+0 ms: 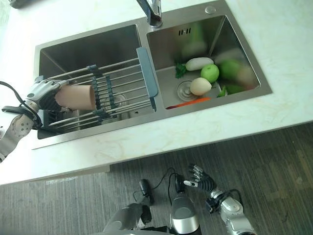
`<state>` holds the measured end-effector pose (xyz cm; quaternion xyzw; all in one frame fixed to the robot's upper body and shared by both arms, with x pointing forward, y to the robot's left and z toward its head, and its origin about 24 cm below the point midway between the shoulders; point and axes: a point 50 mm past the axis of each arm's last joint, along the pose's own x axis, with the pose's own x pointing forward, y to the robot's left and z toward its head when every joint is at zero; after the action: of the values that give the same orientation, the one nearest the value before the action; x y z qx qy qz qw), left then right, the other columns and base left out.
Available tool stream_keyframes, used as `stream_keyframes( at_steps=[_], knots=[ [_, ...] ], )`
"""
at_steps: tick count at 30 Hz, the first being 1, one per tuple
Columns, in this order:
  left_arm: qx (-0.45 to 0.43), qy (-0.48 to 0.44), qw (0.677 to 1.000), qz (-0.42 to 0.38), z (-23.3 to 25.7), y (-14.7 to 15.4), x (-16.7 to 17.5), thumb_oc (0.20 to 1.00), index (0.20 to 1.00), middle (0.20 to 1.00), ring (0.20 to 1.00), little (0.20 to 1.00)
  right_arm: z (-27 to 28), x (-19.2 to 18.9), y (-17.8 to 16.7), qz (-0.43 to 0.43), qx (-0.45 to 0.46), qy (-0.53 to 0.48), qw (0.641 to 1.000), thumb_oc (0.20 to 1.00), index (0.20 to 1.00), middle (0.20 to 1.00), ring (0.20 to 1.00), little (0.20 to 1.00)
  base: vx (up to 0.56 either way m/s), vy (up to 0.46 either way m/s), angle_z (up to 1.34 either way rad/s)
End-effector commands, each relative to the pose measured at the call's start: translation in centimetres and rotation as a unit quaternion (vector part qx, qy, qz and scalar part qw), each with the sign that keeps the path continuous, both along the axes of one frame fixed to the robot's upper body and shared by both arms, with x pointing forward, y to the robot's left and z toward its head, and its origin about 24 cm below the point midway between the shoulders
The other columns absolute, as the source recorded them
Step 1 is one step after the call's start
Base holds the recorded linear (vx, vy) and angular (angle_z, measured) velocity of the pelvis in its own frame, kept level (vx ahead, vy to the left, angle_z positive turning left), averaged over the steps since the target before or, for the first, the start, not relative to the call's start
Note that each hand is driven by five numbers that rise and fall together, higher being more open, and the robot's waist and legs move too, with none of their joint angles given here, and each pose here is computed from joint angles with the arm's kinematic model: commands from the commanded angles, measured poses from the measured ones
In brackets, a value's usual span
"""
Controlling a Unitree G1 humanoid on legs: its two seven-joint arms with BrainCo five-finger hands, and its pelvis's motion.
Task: Place the dishes in the dishwasher.
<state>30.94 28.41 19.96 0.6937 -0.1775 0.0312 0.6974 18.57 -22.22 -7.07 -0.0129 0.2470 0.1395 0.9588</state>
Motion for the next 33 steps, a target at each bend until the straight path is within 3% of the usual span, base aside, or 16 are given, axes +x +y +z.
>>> stream_keyframes(
  at_steps=[1,3,5,8,11,12,19,20,21,25,28,31,33],
  knots=[
    [-0.101,-0.168,0.980,-0.007,2.0,0.4,-0.8,0.200,0.200,0.200,0.200,0.200,-1.2,-3.3,-0.2,-0.027,0.013,0.023,0.999,1.000,1.000,1.000,1.000,1.000,0.06,-0.055,0.18],
    [-0.134,-0.248,0.960,-0.005,1.8,0.9,-2.1,0.200,0.200,0.200,0.200,0.200,-1.9,-4.1,0.4,-0.038,0.020,0.038,0.998,1.000,1.000,1.000,1.000,1.000,0.11,-0.112,0.17],
    [-0.167,-0.373,0.912,-0.029,2.9,0.8,-4.8,0.200,0.200,0.200,0.200,0.200,-2.8,-5.3,0.9,-0.059,0.031,0.060,0.996,1.000,1.000,1.000,1.000,1.000,0.07,-0.138,0.02],
    [-0.185,-0.445,0.876,-0.011,3.2,1.2,-6.5,0.200,0.200,0.200,0.200,0.200,-3.5,-5.9,1.4,-0.065,0.037,0.077,0.994,1.000,1.000,1.000,1.000,1.000,-0.01,-0.076,0.09],
    [-0.210,-0.440,0.873,-0.007,3.1,1.4,-6.9,0.200,0.200,0.200,0.200,0.200,-3.8,-6.1,1.8,-0.065,0.038,0.085,0.993,1.000,1.000,1.000,1.000,1.000,0.00,-0.061,0.11],
    [-0.291,-0.441,0.849,-0.028,2.4,0.9,-7.3,0.200,0.200,0.200,0.200,0.200,-4.1,-5.9,2.1,-0.064,0.037,0.088,0.993,1.000,1.000,1.000,1.000,1.000,0.01,-0.055,0.04],
    [-0.413,-0.450,0.787,-0.089,1.3,-0.5,-8.6,0.200,0.200,0.200,0.200,0.200,-4.2,-5.3,2.2,-0.073,0.036,0.083,0.993,1.000,1.000,1.000,1.000,1.000,0.00,-0.033,0.13],
    [-0.436,-0.444,0.777,-0.099,1.2,-0.5,-8.7,0.200,0.200,0.200,0.200,0.200,-4.2,-5.2,2.2,-0.075,0.035,0.082,0.993,1.000,1.000,1.000,1.000,1.000,0.00,-0.020,0.29],
    [-0.519,-0.415,0.736,-0.130,0.4,-0.9,-8.9,0.200,0.200,0.200,0.200,0.200,-4.1,-4.7,2.3,-0.080,0.036,0.078,0.993,1.000,1.000,1.000,1.000,1.000,-0.02,-0.019,0.24],
    [-0.664,-0.286,0.649,-0.236,-1.1,-2.5,-8.0,0.200,0.200,0.200,0.200,0.200,-3.9,-3.7,2.5,-0.082,0.035,0.070,0.994,1.000,1.000,1.000,1.000,1.000,-0.05,0.003,0.23],
    [-0.757,-0.171,0.556,-0.298,-2.9,-3.7,-6.5,0.200,0.200,0.200,0.200,0.200,-3.9,-3.3,2.6,-0.079,0.036,0.070,0.994,1.000,1.000,1.000,1.000,1.000,-0.03,0.013,0.11],
    [-0.796,-0.096,0.491,-0.340,-4.6,-5.0,-5.6,0.200,0.200,0.200,0.200,0.200,-3.9,-3.2,2.6,-0.074,0.035,0.073,0.994,1.000,1.000,1.000,1.000,1.000,-0.04,0.010,0.00],
    [-0.807,-0.062,0.468,-0.356,-5.3,-5.5,-5.3,0.200,0.200,0.200,0.200,0.200,-3.9,-3.2,2.6,-0.068,0.034,0.073,0.994,1.000,1.000,1.000,1.000,1.000,-0.05,-0.009,-0.02]
  ],
)
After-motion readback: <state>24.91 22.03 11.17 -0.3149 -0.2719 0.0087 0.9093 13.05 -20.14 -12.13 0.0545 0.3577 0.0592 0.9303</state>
